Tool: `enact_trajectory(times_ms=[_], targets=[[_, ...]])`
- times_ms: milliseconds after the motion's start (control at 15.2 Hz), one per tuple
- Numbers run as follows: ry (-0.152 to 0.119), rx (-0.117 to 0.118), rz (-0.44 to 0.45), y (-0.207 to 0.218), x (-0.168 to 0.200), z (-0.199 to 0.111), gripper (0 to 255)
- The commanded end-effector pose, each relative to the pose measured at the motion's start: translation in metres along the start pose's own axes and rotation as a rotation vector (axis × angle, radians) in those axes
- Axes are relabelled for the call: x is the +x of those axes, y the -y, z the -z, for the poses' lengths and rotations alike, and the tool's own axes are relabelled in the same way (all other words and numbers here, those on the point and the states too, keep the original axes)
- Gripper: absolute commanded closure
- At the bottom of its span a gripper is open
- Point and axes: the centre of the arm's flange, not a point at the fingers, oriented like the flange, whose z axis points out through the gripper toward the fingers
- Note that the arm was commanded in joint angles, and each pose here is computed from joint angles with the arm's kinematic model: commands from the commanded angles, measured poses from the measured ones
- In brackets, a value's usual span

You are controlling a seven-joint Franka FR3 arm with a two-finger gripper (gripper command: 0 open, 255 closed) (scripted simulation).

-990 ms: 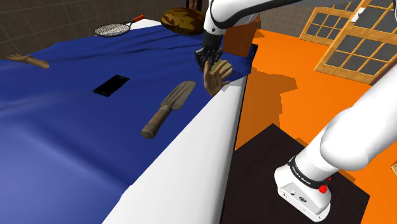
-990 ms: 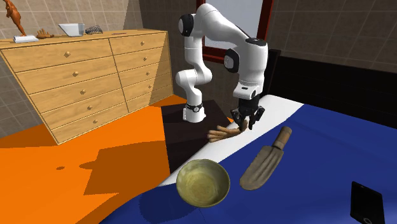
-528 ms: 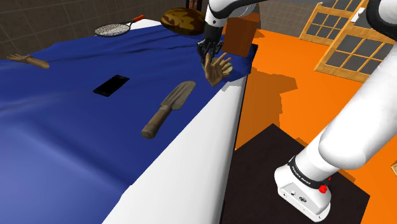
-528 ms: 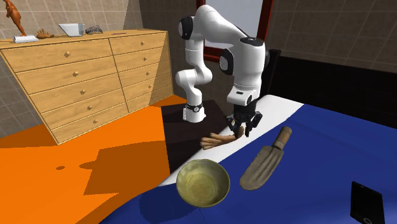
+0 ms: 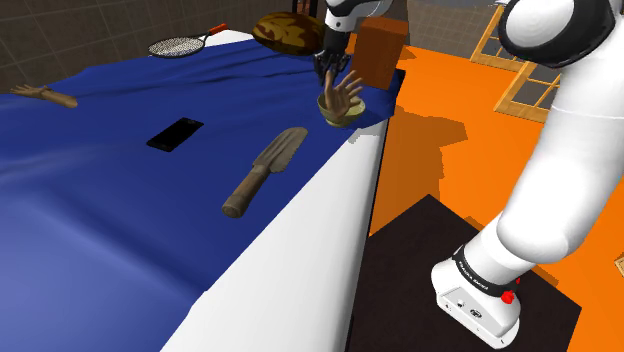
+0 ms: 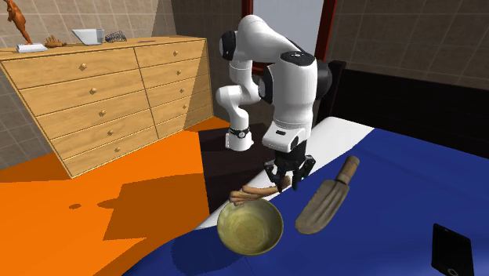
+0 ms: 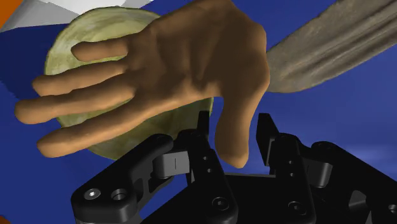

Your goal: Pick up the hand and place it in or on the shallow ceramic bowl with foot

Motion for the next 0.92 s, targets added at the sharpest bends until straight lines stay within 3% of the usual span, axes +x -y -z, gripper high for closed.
enact_trajectory(times_ms=[0, 132, 858], targets=[[0.0, 0.0, 0.001, -0.016, 0.021, 0.0, 255], [0.0, 0.0, 0.001, -0.036, 0.047, 0.001, 255], [0.0, 0.0, 0.001, -0.038, 0.044, -0.057, 255]])
